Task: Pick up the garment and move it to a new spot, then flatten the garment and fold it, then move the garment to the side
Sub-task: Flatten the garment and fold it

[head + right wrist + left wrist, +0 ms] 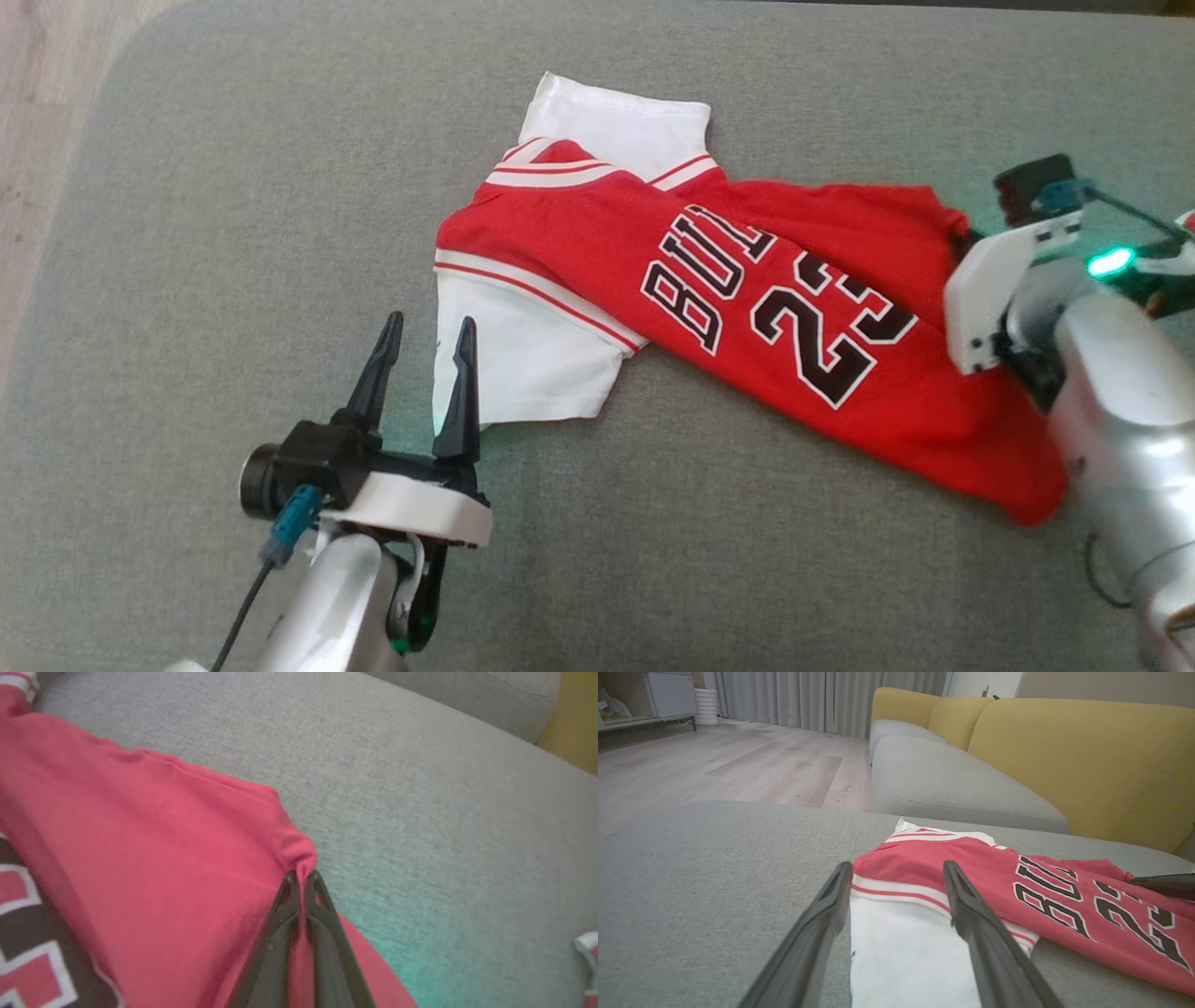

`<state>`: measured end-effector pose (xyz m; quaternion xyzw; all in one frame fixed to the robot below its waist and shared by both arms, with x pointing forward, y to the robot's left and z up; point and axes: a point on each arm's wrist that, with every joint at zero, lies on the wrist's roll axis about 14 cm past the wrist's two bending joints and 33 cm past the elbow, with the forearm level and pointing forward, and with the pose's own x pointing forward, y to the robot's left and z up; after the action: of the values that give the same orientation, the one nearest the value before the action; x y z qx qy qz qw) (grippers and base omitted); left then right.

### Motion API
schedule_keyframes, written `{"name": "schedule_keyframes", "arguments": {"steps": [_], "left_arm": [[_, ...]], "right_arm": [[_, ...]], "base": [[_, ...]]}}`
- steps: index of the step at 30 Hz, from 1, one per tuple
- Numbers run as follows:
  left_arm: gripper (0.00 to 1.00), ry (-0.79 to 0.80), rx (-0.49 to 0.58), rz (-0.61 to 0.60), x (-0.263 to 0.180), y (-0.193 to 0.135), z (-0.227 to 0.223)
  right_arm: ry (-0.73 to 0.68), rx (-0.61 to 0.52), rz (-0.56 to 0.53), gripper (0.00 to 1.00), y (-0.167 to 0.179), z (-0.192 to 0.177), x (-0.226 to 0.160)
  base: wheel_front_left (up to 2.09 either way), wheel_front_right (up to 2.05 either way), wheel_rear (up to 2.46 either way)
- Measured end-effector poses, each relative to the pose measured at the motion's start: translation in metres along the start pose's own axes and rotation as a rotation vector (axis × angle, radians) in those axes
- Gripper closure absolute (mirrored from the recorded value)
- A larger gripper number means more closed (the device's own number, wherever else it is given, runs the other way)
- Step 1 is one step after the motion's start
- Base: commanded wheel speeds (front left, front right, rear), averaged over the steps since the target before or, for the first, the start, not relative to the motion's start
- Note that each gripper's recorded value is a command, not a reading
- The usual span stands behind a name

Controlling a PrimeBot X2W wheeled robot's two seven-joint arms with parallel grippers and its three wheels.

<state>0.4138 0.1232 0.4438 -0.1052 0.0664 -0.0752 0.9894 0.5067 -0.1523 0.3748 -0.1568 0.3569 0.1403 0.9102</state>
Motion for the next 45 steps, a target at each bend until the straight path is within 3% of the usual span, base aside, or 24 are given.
{"name": "schedule_keyframes", "arguments": {"steps": [5,12,21,32,33,34,35,36,45], "left_arm": [[0.00,-0.001,0.001,-0.013,0.001,-0.003,0.000],[0.00,0.004,-0.002,-0.006,0.001,0.001,-0.002],[0.00,0.004,-0.008,0.018,0.003,0.010,-0.001],[0.00,0.011,0.000,0.049,0.009,0.022,-0.002],[0.00,0.012,-0.004,0.051,0.009,0.022,-0.003],[0.00,0.014,-0.004,0.052,0.009,0.022,-0.003],[0.00,0.015,-0.004,0.052,0.008,0.022,-0.004],[0.00,0.015,-0.003,0.053,0.008,0.022,-0.004],[0.00,-0.002,-0.004,0.032,0.012,0.013,0.002]], "right_arm": [[-0.081,-0.032,-0.053,1.00,-0.031,0.016,-0.007],[-0.305,-0.062,-0.137,1.00,-0.073,0.098,-0.017],[-0.342,-0.106,-0.178,1.00,-0.088,0.130,0.001],[-0.583,-0.240,-0.252,1.00,-0.102,0.199,0.003],[-0.597,-0.270,-0.250,0.88,-0.099,0.201,0.004],[-0.609,-0.288,-0.248,0.62,-0.096,0.203,0.004],[-0.615,-0.296,-0.246,0.07,-0.094,0.204,0.005],[-0.613,-0.289,-0.245,0.00,-0.092,0.204,0.006],[-0.615,-0.196,-0.265,0.00,-0.097,0.192,-0.006]], "base": [[0.00,0.00,0.00],[0.00,0.00,0.00],[0.00,0.00,0.00],[0.00,0.00,0.00],[0.00,0.00,0.00],[0.00,0.00,0.00],[0.00,0.00,0.00],[0.00,0.00,0.00],[0.00,0.00,0.00]]}}
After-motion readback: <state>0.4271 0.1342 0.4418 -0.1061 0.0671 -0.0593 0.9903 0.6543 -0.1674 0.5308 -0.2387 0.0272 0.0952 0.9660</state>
